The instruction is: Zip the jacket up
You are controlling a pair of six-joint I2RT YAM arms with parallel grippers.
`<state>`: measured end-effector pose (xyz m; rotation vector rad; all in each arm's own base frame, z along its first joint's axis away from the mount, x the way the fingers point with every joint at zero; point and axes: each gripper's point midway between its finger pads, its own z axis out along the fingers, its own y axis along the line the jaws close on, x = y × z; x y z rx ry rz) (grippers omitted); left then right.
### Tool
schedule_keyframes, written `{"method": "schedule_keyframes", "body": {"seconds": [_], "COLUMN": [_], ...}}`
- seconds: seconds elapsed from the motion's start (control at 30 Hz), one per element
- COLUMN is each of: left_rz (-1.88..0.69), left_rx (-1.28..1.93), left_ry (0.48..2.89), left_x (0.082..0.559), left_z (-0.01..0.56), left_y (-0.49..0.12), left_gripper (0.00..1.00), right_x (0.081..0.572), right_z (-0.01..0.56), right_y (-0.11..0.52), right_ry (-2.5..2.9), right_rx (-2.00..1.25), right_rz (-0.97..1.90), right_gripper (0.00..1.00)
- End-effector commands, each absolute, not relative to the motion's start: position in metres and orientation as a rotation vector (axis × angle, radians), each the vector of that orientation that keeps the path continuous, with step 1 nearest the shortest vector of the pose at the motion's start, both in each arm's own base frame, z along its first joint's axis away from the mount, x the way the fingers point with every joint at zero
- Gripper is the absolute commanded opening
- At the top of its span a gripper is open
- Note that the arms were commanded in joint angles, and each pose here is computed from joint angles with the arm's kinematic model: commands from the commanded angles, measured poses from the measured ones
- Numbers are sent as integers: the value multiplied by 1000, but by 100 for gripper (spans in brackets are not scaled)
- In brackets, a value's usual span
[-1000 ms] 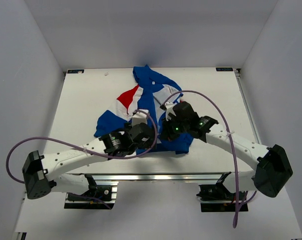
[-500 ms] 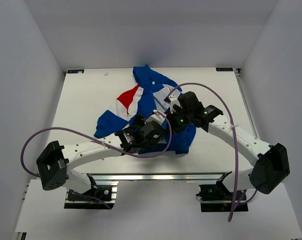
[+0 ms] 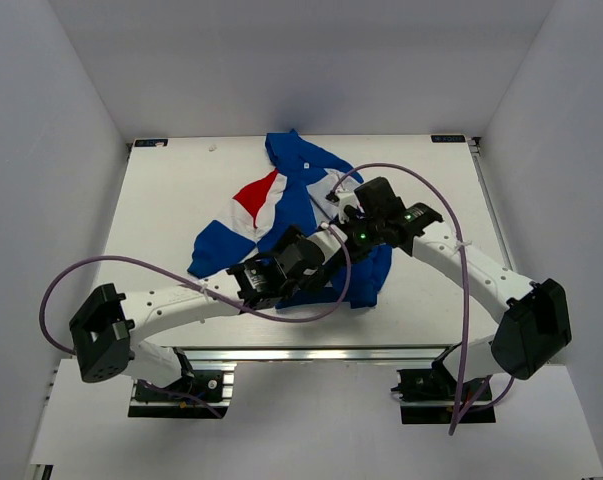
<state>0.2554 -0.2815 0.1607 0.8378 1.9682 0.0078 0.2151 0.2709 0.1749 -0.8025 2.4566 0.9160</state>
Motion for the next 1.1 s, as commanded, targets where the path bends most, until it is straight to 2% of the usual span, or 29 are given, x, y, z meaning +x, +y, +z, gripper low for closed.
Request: {"method": "schedule_keyframes", "body": {"seconds": [0.0, 0.13, 0.33, 0.63, 1.07], "left_rz": [-235, -296, -218, -132, -204], "left_rx": [928, 951, 950, 968, 1056], "left_ry": [1812, 1758, 1784, 1827, 1766], "left_x": [237, 230, 237, 240, 239], "left_z": [197, 204, 196, 181, 188], "left_y": [-317, -319, -312, -303, -328], "left_gripper": [98, 97, 86, 79, 63], "right_x": [215, 214, 214, 215, 208], "right_z": [202, 204, 210, 213, 205], "right_y": [289, 288, 286, 278, 279], "right_ry": [2355, 2348, 2331, 2337, 2364], "right_rx": [-842, -835, -827, -823, -842], "right_rz": [1094, 1123, 1119, 1134, 1175], "right_gripper": [0, 0, 0, 0, 0]}}
